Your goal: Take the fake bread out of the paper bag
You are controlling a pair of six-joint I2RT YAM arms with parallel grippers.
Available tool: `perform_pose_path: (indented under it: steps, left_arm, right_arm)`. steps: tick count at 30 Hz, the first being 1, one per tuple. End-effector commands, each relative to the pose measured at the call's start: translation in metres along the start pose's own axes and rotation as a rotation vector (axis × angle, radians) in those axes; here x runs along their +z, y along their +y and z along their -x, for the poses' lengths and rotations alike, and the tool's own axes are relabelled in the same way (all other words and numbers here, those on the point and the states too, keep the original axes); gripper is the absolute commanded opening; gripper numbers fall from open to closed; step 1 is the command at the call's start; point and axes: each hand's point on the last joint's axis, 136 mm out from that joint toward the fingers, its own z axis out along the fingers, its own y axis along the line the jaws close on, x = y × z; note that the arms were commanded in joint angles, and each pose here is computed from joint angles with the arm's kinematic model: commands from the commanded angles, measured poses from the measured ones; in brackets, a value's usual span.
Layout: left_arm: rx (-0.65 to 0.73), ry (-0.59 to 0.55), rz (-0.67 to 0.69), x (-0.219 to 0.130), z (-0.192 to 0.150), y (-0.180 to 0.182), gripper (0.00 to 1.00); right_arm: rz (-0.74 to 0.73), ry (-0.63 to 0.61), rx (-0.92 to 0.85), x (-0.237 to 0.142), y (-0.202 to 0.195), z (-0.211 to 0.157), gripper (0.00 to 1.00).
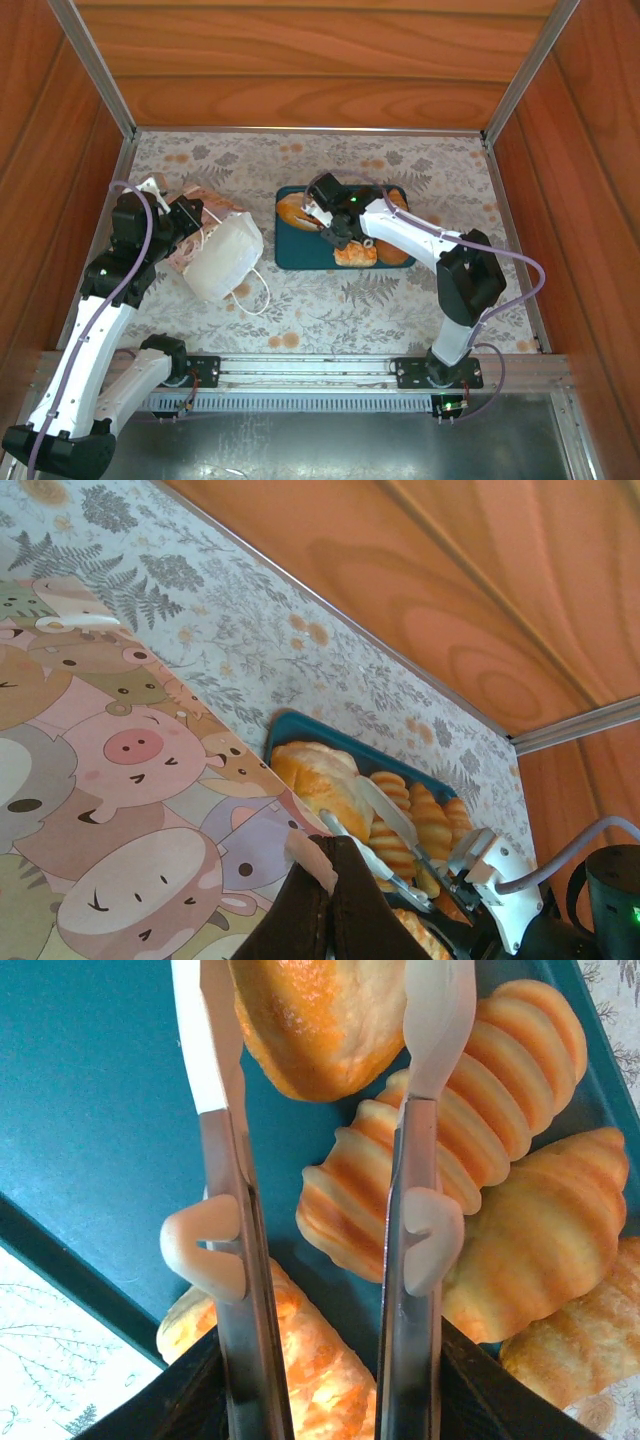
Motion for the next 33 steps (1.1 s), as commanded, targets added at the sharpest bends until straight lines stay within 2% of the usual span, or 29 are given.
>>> perform_pose_path:
  steps: [1,16,19,27,33]
  left_arm:
    - [-0.002,0.0,-0.007,-0.001,-0.001,0.001,0.0]
    - [-0.01,0.007,-0.007,0.001,-0.002,0.0,0.0]
    - [-0.008,0.004,-0.008,0.0,-0.001,0.0,0.0]
    - [-0.009,0.006,-0.011,0.0,0.0,-0.002,0.0]
    - [-0.009,0.005,-0.018,-0.001,0.001,-0.004,0.0]
  right_arm:
    - [-0.046,-0.037,0.025,-0.006,-0.017,0.012,0.47]
    - [-0.053,-0.075,0.056,-0.015,-0.023,0.021,0.52]
    - [-0.034,-0.088,0.067,-0.025,-0.022,0.022,0.54]
    - [0.064,-0.228,0.096,-0.066,-0.01,0.028,0.58]
    - [0.055,-0.206,0.118,-0.077,-0.013,0.016,0.56]
